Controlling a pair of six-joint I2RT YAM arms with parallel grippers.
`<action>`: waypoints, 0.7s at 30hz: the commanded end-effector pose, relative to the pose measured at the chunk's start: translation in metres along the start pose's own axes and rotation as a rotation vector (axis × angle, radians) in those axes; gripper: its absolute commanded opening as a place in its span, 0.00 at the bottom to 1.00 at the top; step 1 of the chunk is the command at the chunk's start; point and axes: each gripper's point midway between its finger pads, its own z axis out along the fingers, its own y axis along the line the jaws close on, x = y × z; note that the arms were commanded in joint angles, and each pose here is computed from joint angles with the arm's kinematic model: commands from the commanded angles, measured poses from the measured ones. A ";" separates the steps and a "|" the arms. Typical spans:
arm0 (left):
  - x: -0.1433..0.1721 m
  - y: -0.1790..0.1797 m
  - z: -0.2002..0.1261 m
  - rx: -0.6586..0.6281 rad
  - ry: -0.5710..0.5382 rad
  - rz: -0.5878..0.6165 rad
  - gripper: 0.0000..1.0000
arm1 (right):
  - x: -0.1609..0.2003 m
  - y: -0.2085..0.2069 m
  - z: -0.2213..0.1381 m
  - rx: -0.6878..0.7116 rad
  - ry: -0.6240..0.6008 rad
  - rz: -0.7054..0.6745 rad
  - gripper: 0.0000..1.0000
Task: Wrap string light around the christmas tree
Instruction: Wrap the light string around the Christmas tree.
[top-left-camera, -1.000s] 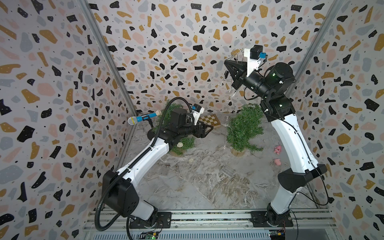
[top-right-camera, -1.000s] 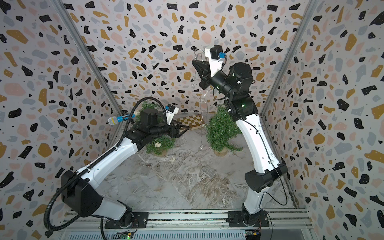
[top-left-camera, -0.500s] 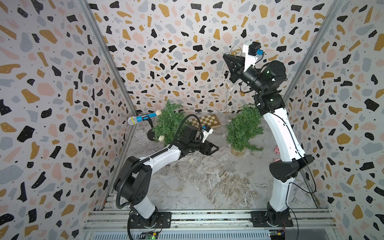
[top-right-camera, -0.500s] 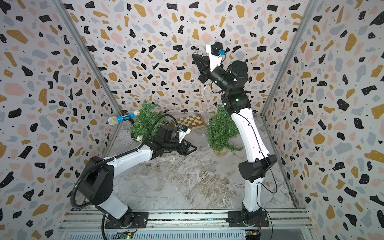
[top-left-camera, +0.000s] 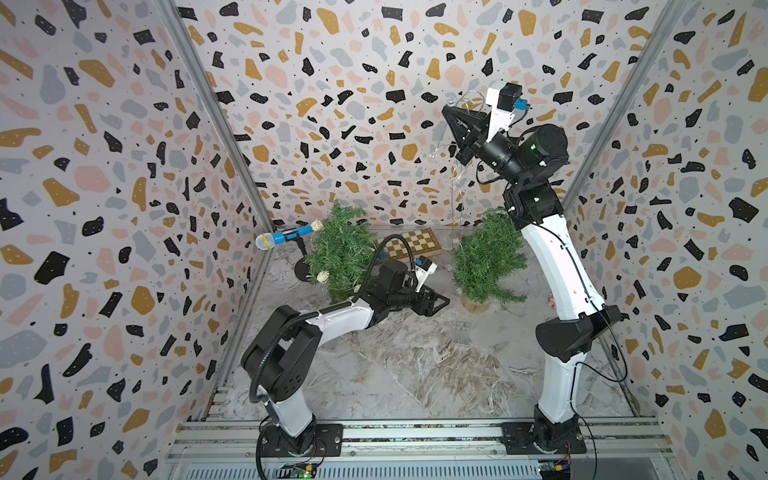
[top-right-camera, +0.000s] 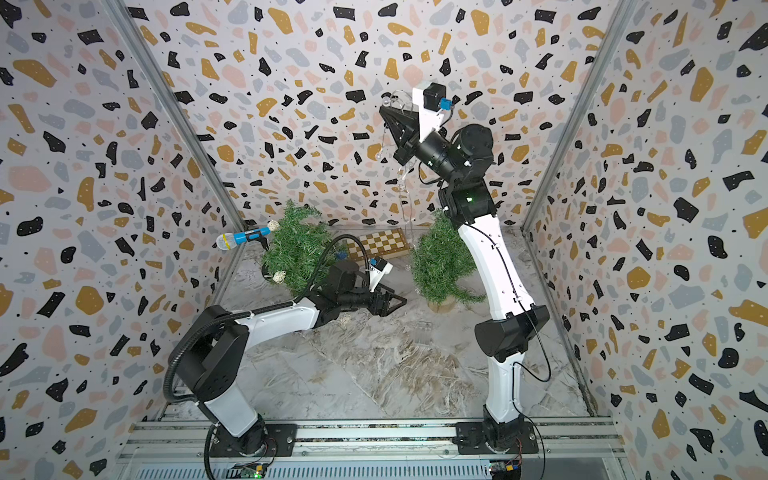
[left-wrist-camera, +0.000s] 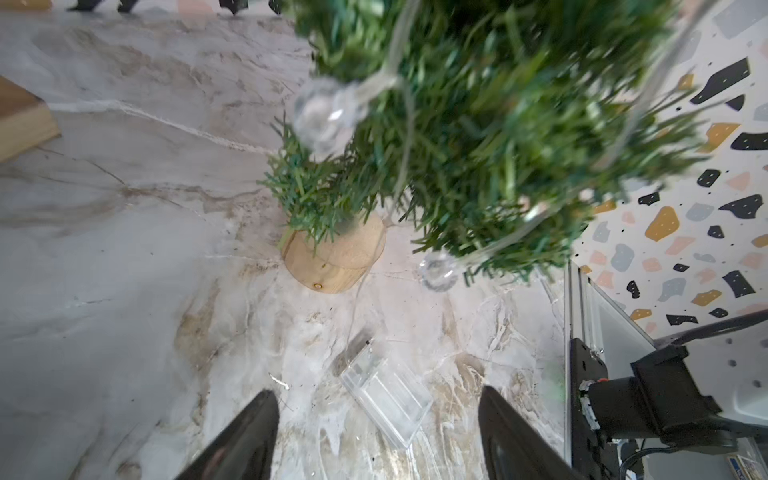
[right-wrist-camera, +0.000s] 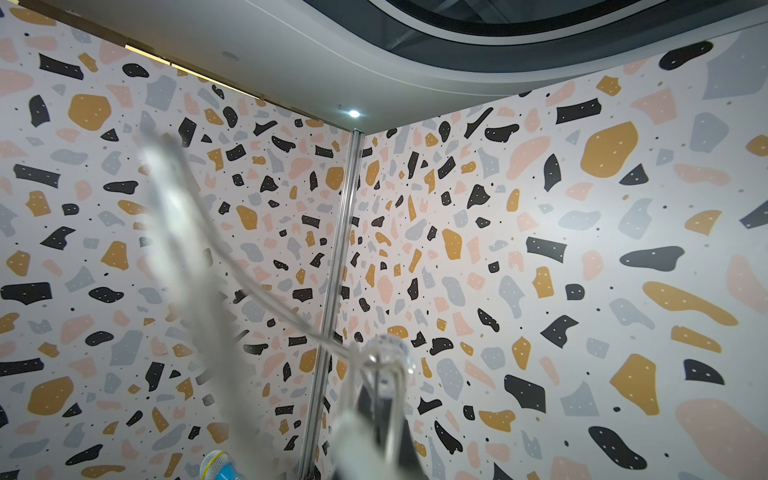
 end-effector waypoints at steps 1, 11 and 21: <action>-0.051 -0.019 -0.026 -0.022 -0.119 0.113 0.75 | -0.021 0.016 0.002 -0.039 -0.056 -0.025 0.00; -0.102 -0.056 -0.017 0.026 -0.150 0.146 0.73 | -0.012 0.018 0.005 -0.032 -0.038 -0.018 0.00; -0.117 -0.052 0.013 0.023 -0.146 0.135 0.68 | 0.000 0.017 0.008 -0.024 -0.011 -0.031 0.00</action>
